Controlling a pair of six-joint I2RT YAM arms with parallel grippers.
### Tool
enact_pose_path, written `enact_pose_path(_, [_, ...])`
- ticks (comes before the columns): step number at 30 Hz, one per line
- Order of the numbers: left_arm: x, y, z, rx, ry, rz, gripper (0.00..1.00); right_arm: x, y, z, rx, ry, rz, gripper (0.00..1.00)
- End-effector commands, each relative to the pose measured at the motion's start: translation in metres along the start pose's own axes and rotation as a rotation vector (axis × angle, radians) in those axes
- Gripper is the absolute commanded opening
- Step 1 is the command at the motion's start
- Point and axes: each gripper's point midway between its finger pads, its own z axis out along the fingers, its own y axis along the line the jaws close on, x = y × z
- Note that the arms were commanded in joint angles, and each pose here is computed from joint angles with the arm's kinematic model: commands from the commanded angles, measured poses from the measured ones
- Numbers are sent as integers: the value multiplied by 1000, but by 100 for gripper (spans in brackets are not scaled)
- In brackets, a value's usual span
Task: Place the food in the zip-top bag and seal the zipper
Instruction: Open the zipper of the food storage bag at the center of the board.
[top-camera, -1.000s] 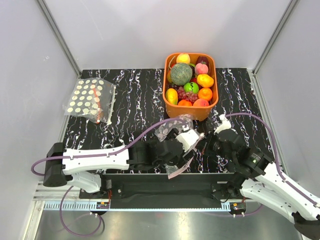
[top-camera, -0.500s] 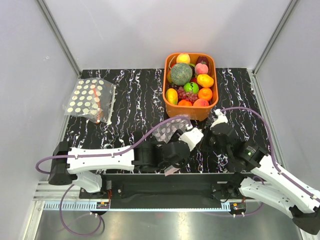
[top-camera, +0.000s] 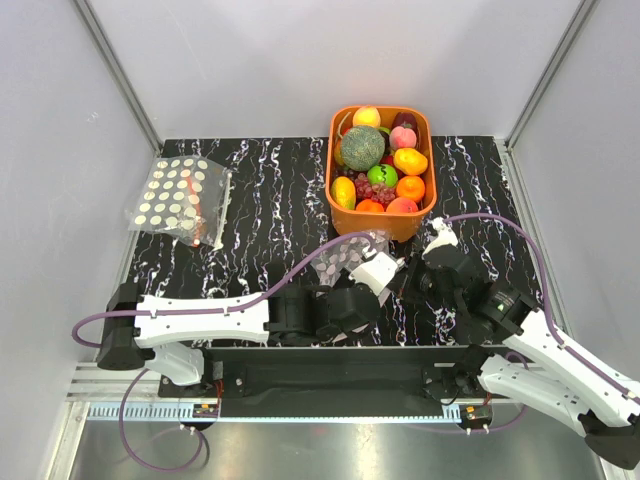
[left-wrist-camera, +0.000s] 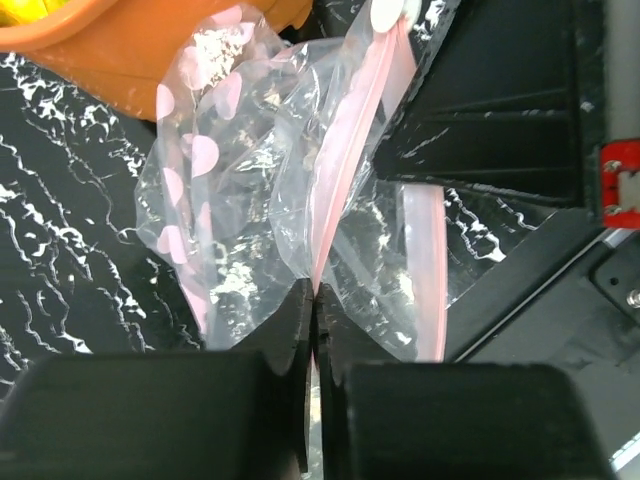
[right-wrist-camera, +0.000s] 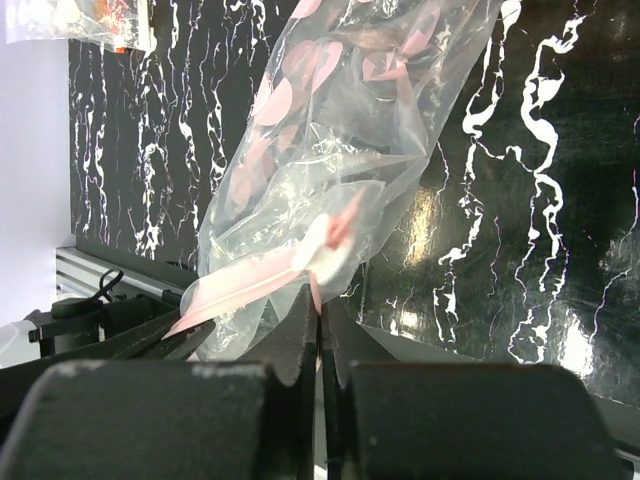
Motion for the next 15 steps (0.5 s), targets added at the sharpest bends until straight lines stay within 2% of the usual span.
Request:
enact_pose_path(1, [-9, 5, -3, -42, -8, -2, 0, -9, 5, -4, -4, -35, 13, 0])
enact_pose_path(7, [-11, 33, -26, -119, 21, -10, 0, 2, 25, 8, -82, 54, -55, 0])
enact_pose_path(9, [-5, 57, -39, -229, 42, 4, 0, 4, 36, 23, -106, 82, -82, 0])
enact_pose_path(11, [-12, 77, -52, -331, 14, -38, 0, -1, 51, 38, -154, 67, -92, 0])
enact_pose_path(12, [-5, 92, -62, -383, 44, -5, 0, -5, 56, 43, -166, 54, -92, 0])
enact_pose_path(15, [-5, 121, -81, -479, 8, -69, 0, -13, 88, 60, -254, 56, -121, 0])
